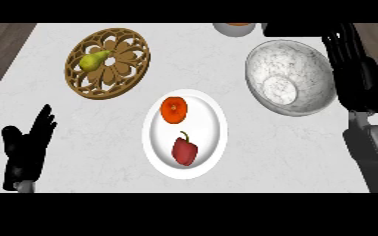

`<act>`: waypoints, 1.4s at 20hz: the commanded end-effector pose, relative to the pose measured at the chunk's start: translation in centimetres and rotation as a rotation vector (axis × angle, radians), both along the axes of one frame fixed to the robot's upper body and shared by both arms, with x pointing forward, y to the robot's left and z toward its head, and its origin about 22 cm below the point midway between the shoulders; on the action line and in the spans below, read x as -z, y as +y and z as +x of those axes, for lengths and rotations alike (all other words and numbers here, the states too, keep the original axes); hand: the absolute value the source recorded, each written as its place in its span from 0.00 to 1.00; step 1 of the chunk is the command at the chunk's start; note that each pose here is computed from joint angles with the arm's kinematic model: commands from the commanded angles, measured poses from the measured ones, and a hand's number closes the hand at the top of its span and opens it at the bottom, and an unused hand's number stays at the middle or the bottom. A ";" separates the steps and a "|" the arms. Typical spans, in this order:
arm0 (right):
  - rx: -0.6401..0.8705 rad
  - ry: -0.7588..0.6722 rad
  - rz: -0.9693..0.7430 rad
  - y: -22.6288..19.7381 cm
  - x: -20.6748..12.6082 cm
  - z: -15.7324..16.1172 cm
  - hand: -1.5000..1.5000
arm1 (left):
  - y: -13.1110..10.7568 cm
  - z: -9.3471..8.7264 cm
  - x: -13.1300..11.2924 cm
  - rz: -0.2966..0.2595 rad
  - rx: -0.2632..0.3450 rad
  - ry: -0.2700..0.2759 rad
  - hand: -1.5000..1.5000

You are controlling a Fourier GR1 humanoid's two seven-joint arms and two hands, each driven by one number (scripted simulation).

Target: Pick the squash from the plate and place it in the bowl

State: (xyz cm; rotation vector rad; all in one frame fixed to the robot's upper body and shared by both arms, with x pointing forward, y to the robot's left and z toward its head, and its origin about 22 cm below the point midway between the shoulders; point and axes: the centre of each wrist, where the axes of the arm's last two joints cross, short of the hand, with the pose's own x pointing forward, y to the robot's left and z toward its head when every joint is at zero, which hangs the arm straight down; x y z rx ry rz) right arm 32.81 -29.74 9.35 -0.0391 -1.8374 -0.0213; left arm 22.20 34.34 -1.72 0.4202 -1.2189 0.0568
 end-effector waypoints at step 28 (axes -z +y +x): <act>-0.066 0.808 -1.043 28.4 3.9 2.3 0.00 | -14.4 5.1 -5.7 -0.164 0.705 -0.297 0.50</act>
